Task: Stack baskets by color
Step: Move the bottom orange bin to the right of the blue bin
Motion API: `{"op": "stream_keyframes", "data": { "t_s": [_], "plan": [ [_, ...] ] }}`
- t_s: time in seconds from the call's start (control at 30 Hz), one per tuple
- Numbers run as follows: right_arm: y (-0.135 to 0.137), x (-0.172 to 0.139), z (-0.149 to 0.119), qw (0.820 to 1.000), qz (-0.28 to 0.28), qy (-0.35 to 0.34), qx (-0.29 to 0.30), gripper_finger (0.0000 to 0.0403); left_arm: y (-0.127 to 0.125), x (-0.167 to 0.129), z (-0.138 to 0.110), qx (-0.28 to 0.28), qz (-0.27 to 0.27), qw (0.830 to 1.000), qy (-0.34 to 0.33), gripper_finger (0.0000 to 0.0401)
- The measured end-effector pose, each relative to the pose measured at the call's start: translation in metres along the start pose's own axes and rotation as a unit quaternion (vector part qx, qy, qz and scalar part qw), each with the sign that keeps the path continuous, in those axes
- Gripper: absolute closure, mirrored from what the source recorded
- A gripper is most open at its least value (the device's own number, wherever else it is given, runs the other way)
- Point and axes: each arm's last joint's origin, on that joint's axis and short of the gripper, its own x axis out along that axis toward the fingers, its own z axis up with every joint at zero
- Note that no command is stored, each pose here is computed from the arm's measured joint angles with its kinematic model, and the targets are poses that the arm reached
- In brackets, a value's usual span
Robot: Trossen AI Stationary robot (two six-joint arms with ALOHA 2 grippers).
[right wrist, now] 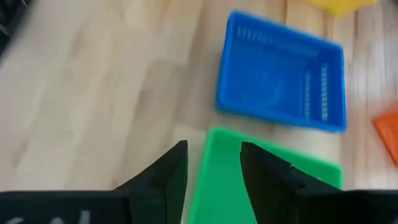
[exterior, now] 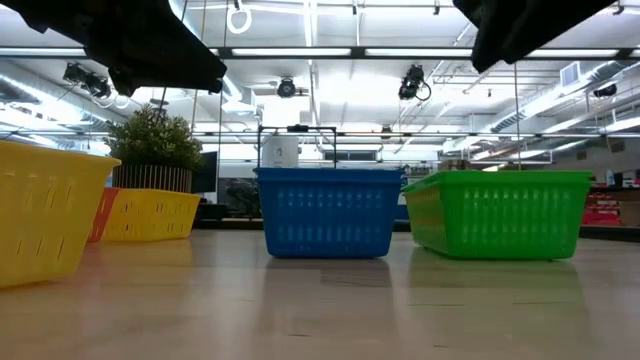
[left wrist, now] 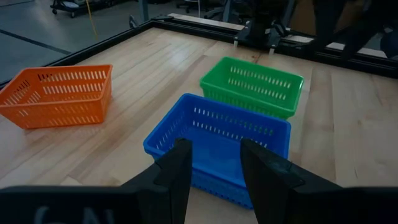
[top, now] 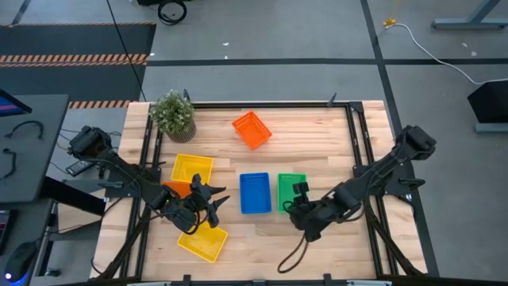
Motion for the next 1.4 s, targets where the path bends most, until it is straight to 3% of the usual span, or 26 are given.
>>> {"op": "stream_keyframes", "data": {
  "t_s": [0.1, 0.2, 0.37, 0.5, 0.8, 1.0, 1.07, 1.2, 1.4],
  "plan": [
    [0.003, 0.009, -0.016, 0.996, 0.016, -0.078, 0.032, 0.0254, 0.0, 0.0, 0.0, 0.0, 0.0, 1.0, 0.0, 0.0259],
    [0.006, 0.023, -0.031, 0.981, 0.04, -0.17, 0.084, 0.0254, 0.0, 0.0, 0.0, 0.0, 0.0, 1.0, 0.0, 0.0259],
    [0.007, 0.037, -0.048, 0.927, 0.053, -0.334, 0.163, 0.0254, 0.0, 0.0, 0.0, -0.001, 0.001, 1.0, 0.0, 0.0259],
    [0.006, 0.038, -0.055, 0.898, 0.047, -0.406, 0.163, 0.0254, 0.001, 0.002, 0.002, -0.011, 0.003, 1.0, -0.004, 0.0259],
    [-0.001, 0.024, -0.057, 0.908, 0.004, -0.395, 0.141, 0.0254, 0.011, 0.016, 0.014, -0.084, 0.021, 0.996, -0.004, 0.0259],
    [-0.003, 0.01, -0.067, 0.927, -0.032, -0.346, 0.14, 0.0254, 0.011, 0.026, 0.047, -0.02, -0.008, 0.992, 0.128, 0.0259],
    [-0.004, 0.007, -0.069, 0.929, -0.035, -0.339, 0.145, 0.0254, 0.012, 0.022, 0.062, -0.029, 0.016, 0.98, 0.195, 0.0259],
    [-0.003, 0.009, -0.071, 0.932, -0.035, -0.332, 0.141, 0.0254, 0.014, 0.006, 0.08, -0.08, 0.08, 0.939, 0.323, 0.0259],
    [0.003, 0.022, -0.074, 0.94, -0.039, -0.312, 0.128, 0.0254, 0.002, -0.022, 0.062, -0.129, 0.097, 0.909, 0.385, 0.0259]
  ]
}}
